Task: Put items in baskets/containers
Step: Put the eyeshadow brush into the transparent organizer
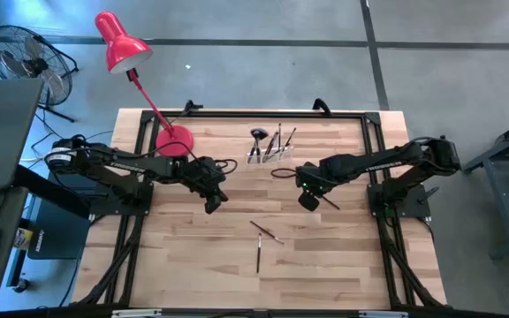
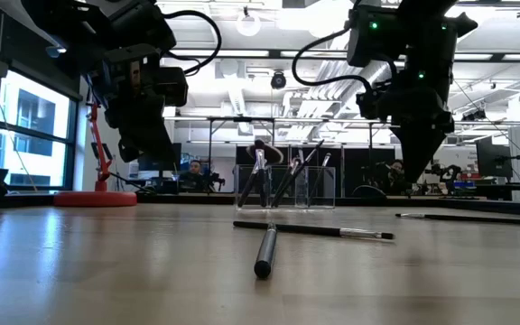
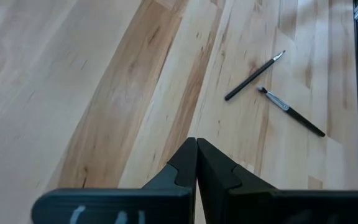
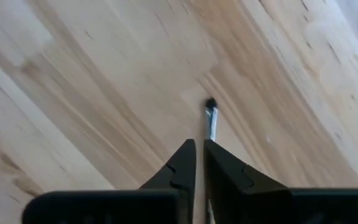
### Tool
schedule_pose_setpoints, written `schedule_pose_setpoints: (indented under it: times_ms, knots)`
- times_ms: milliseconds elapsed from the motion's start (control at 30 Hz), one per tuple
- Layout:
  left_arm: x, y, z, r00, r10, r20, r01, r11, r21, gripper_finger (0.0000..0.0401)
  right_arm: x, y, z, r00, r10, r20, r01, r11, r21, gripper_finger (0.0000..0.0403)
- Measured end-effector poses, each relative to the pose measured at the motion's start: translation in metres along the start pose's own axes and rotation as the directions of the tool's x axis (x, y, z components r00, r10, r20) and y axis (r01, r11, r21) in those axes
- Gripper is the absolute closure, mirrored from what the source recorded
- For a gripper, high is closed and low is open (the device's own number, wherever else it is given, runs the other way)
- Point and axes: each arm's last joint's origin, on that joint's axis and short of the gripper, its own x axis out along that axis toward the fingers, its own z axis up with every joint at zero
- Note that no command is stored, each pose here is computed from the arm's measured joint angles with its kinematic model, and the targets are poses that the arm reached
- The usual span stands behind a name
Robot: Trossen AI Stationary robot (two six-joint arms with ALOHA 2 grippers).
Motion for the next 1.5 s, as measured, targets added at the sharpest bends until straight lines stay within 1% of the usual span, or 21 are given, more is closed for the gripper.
schedule_pose_setpoints:
  times_ms: [100, 233, 467, 600, 733, 833, 933, 1333, 1433, 1500]
  knots:
    - [0.000, 0.000, 0.000, 1.000, 0.013, 0.008, -0.013, 1.000, 0.004, 0.0400, 0.001, -0.003, 0.001, 1.000, -0.011, -0.009, 0.011, 1.000, 0.004, 0.0352]
    - [0.000, 0.000, 0.002, 1.000, 0.006, 0.025, -0.007, 1.000, 0.015, 0.0400, 0.001, -0.004, 0.003, 1.000, -0.002, 0.003, 0.002, 0.999, -0.032, 0.0329]
    - [0.000, -0.001, 0.003, 0.999, 0.005, 0.032, -0.006, 1.000, 0.017, 0.0400, 0.004, -0.003, 0.002, 1.000, -0.010, -0.018, 0.009, 0.998, -0.057, 0.0313]
    - [0.000, -0.001, 0.002, 1.000, 0.007, 0.029, -0.007, 1.000, 0.016, 0.0400, 0.011, -0.002, 0.001, 0.998, -0.030, -0.055, 0.027, 0.998, -0.064, 0.0313]
    - [0.000, -0.001, 0.002, 1.000, 0.008, 0.027, -0.008, 1.000, 0.016, 0.0400, 0.021, 0.001, 0.000, 0.991, -0.008, -0.135, -0.003, 0.996, -0.085, 0.0313]
    - [0.000, 0.000, 0.002, 1.000, 0.008, 0.026, -0.008, 1.000, 0.016, 0.0400, 0.025, 0.000, -0.002, 0.984, -0.034, -0.172, 0.019, 0.996, -0.087, 0.0313]
    - [0.000, 0.000, 0.002, 1.000, 0.008, 0.026, -0.008, 1.000, 0.016, 0.0400, 0.028, 0.000, -0.004, 0.979, -0.056, -0.197, 0.042, 0.996, -0.079, 0.0312]
    - [0.000, -0.001, 0.002, 1.000, 0.008, 0.027, -0.008, 1.000, 0.016, 0.0400, 0.048, 0.002, -0.006, 0.956, -0.108, -0.272, 0.080, 0.991, -0.111, 0.0315]
    - [0.000, -0.001, 0.002, 1.000, 0.008, 0.027, -0.008, 1.000, 0.016, 0.0400, 0.057, 0.003, -0.009, 0.956, -0.072, -0.285, 0.044, 0.994, -0.104, 0.0329]
    - [0.000, -0.001, 0.002, 1.000, 0.008, 0.027, -0.008, 1.000, 0.016, 0.0400, 0.061, 0.003, -0.011, 0.958, -0.032, -0.284, 0.007, 0.996, -0.090, 0.0349]
